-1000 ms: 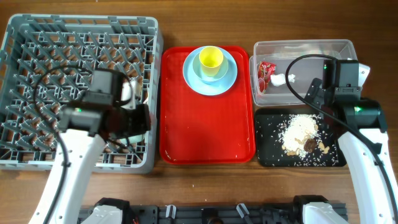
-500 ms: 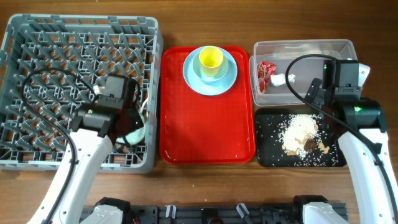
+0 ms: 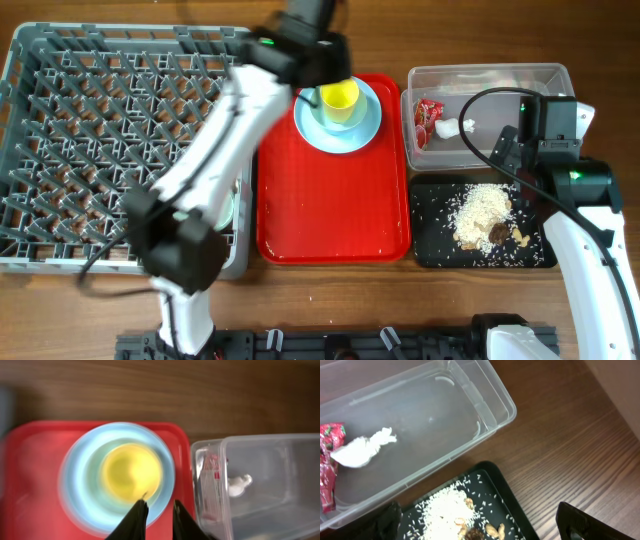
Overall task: Sort waste into correct bins and load items into the dishwasher rack
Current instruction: 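Reach the left gripper to the yellow cup on the blue plate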
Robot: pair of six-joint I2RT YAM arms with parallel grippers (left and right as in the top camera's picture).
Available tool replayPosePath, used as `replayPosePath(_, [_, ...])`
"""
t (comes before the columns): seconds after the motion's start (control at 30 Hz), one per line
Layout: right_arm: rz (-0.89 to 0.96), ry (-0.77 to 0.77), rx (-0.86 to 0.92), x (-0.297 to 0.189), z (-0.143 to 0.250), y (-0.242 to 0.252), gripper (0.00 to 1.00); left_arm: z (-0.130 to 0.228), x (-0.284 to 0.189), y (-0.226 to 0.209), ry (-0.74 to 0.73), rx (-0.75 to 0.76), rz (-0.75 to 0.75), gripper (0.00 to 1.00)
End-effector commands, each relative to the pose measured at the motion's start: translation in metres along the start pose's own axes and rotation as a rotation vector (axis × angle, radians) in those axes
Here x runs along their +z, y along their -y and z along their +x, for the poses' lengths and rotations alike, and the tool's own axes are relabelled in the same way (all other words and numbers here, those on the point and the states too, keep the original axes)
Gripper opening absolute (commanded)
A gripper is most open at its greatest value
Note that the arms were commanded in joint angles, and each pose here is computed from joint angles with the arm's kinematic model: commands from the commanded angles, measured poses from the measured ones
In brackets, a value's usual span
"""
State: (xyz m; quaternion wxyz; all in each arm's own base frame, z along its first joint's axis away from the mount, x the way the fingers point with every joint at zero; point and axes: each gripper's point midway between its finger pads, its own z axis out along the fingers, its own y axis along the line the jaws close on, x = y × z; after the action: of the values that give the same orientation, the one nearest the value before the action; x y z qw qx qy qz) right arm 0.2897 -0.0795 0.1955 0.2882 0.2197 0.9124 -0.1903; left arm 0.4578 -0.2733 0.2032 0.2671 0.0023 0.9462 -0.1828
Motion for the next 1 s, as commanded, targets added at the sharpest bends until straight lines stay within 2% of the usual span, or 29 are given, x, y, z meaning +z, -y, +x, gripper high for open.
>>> replayPosePath(0.0, [0.010,0.019,0.009,-0.003,-0.007,0.003,1.00,0.024,0.058,0.015,0.023,0.155,-0.119,0.18])
replayPosePath(0.1, [0.010,0.019,0.009,-0.003,-0.007,0.003,1.00,0.038,0.093,0.006,0.015,0.177,-0.185,0.16])
replayPosePath(0.23, [0.010,0.019,0.009,-0.003,-0.007,0.003,1.00,0.033,0.093,0.008,0.033,0.174,-0.175,0.15])
replayPosePath(0.33, [0.010,0.018,0.008,-0.003,-0.007,0.003,1.00,0.032,0.092,0.002,0.043,0.176,-0.209,0.20])
replayPosePath(0.4, [0.010,0.019,0.009,-0.003,-0.007,0.003,1.00,0.031,0.092,0.001,0.043,0.175,-0.210,0.20])
replayPosePath(0.5, [0.010,0.019,0.009,-0.003,-0.007,0.003,1.00,0.043,0.100,-0.006,0.000,0.182,-0.235,0.20])
replayPosePath(0.57, [0.010,0.019,0.009,-0.003,-0.007,0.003,1.00,0.051,0.107,-0.012,-0.028,0.185,-0.253,0.11])
replayPosePath(0.77, [0.010,0.019,0.009,-0.003,-0.007,0.003,1.00,0.055,0.108,-0.015,-0.044,0.187,-0.262,0.11])
replayPosePath(0.83, [0.010,0.019,0.008,-0.003,-0.007,0.003,1.00,0.056,0.108,-0.016,-0.045,0.187,-0.263,0.05])
replayPosePath(0.97, [0.010,0.019,0.008,-0.003,-0.007,0.003,1.00,0.058,0.108,-0.017,-0.056,0.189,-0.269,0.06])
